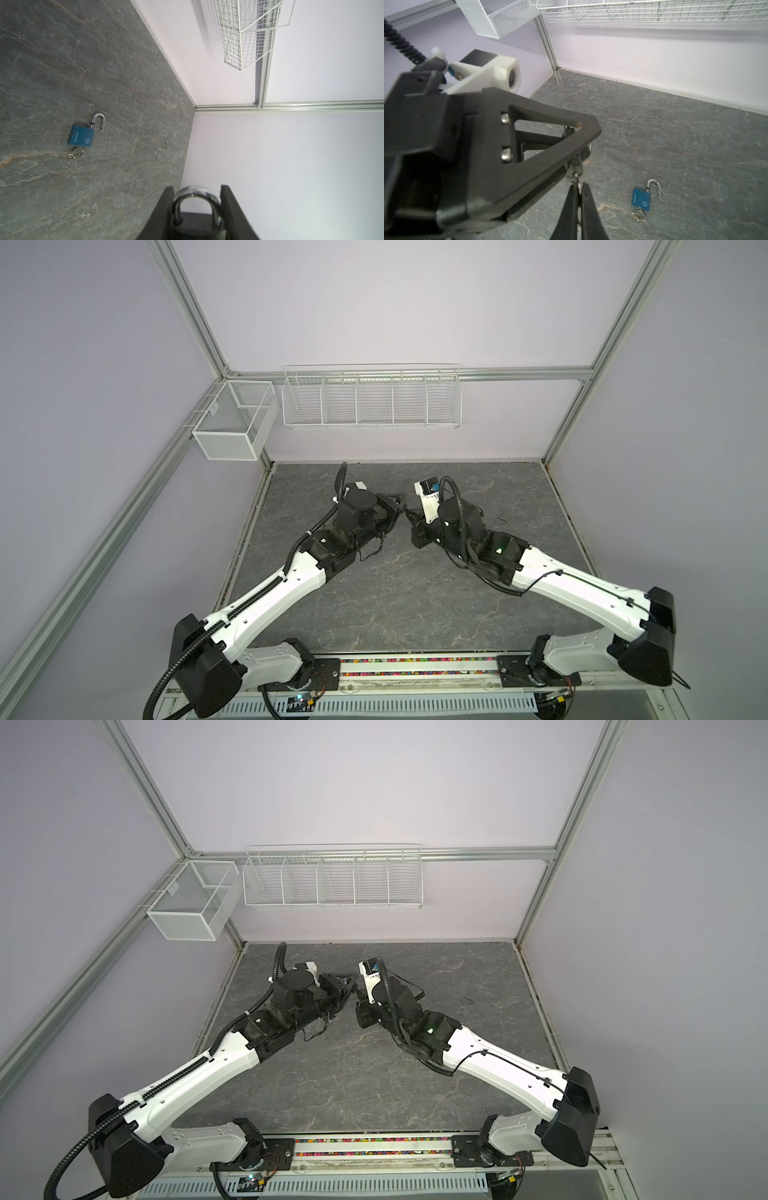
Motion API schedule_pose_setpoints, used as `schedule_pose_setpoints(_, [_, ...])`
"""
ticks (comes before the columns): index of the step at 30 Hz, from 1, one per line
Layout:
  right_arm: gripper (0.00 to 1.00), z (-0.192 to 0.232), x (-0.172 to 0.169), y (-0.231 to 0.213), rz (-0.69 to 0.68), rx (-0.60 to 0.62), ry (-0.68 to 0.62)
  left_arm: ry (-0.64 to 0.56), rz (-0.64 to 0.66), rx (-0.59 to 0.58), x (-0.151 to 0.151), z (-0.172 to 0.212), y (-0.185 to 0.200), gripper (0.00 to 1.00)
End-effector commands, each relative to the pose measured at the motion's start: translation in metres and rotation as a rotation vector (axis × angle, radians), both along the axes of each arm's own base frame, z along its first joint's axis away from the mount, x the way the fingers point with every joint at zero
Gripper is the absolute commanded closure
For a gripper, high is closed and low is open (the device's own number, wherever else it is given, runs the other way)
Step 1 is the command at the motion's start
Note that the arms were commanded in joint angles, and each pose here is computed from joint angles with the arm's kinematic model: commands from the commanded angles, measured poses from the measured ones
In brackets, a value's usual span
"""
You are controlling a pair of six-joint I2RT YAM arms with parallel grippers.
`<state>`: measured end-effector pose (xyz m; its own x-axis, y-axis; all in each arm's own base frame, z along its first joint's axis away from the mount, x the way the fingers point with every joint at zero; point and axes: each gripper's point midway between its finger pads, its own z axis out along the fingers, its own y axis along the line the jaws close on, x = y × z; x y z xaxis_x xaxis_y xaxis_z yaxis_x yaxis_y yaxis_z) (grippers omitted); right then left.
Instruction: Unlock with the key
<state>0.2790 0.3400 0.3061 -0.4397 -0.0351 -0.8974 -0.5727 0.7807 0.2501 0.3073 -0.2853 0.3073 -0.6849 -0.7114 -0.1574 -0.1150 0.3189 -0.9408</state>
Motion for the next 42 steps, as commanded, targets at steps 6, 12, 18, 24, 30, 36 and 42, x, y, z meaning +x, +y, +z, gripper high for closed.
schedule_pose_setpoints(6, [0.94,0.058,-0.016,0.017,0.159,0.336,0.087,-0.058,-0.190,-0.032,-0.025,0.018,-0.035,1.00])
schedule_pose_setpoints(12, [0.94,0.064,-0.021,0.010,0.217,0.455,0.182,-0.085,-0.245,-0.026,-0.024,0.014,-0.038,1.00])
schedule_pose_setpoints(18, [0.93,0.074,-0.019,0.003,0.236,0.584,0.233,-0.122,-0.273,-0.045,-0.027,0.018,-0.041,1.00])
schedule_pose_setpoints(24, [0.94,0.082,-0.022,0.005,0.277,0.634,0.261,-0.105,-0.289,-0.039,-0.026,0.011,-0.039,1.00])
schedule_pose_setpoints(30, [0.93,0.052,-0.013,-0.011,0.154,0.411,0.237,-0.138,-0.238,0.034,-0.015,0.018,-0.022,1.00])
schedule_pose_setpoints(36, [0.77,0.022,-0.009,-0.032,0.069,0.229,0.220,-0.202,-0.193,0.188,-0.009,0.022,0.000,1.00])
schedule_pose_setpoints(42, [0.46,0.029,-0.017,-0.061,0.034,0.116,0.149,-0.334,-0.193,0.460,-0.009,0.023,0.024,1.00])
